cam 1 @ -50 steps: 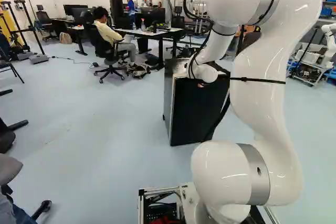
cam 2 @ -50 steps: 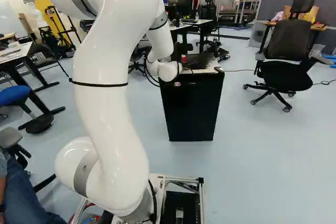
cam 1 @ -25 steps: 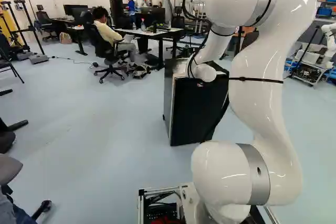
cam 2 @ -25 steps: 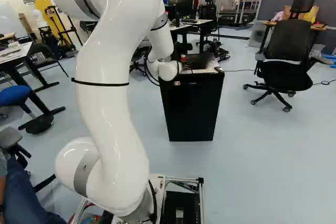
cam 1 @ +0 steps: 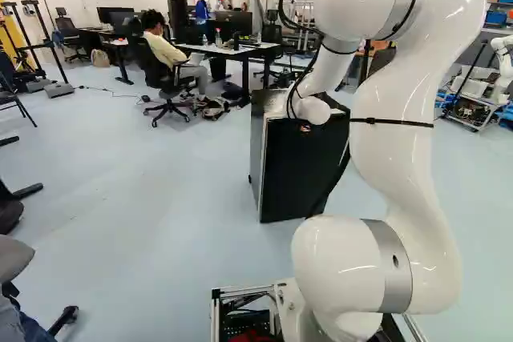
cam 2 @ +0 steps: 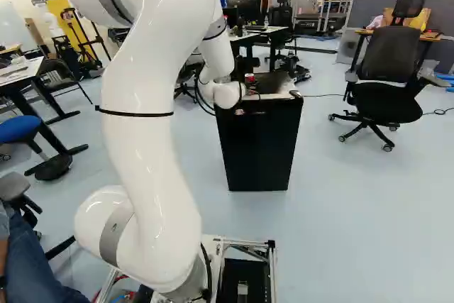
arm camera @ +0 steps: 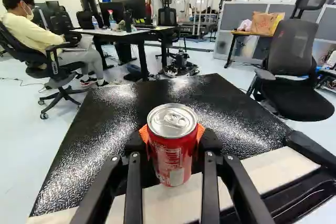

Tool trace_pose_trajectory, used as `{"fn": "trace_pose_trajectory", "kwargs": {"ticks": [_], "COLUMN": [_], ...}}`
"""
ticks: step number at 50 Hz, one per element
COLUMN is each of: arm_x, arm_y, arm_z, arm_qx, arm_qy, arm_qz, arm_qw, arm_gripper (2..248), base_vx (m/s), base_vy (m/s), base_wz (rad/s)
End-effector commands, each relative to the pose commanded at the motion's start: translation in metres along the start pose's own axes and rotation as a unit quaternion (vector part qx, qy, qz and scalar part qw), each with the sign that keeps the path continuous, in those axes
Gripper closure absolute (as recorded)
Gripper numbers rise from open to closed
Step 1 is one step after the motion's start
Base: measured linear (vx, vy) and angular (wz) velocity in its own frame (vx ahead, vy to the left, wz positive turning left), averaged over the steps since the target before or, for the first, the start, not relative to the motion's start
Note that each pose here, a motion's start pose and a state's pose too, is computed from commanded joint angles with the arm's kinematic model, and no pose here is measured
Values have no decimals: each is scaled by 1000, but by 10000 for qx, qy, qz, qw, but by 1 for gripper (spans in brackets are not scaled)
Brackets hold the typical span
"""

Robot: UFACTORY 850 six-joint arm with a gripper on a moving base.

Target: Grab a drink from the fridge

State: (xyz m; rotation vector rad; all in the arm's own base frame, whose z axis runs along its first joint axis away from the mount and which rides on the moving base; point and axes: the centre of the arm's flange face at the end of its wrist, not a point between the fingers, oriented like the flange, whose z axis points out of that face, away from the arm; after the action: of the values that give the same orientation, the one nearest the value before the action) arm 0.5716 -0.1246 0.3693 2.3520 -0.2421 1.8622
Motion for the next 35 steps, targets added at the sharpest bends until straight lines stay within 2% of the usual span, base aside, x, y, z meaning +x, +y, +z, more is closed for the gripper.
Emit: {"fn": "trace_pose_trajectory", "kwargs": {"ticks": [27, 35], "arm_x": [29, 29], "arm_y": [0, 0], "arm_z": [-9, -9], "arm_qx": [-1, -1], "arm_qy": [257, 257], "arm_qz": [-2, -2], "arm_qw": [9997, 9997], "arm_gripper": [150, 150], "base_vx": [0, 0], "base_vy": [0, 0], "base_wz": [0, 0]}}
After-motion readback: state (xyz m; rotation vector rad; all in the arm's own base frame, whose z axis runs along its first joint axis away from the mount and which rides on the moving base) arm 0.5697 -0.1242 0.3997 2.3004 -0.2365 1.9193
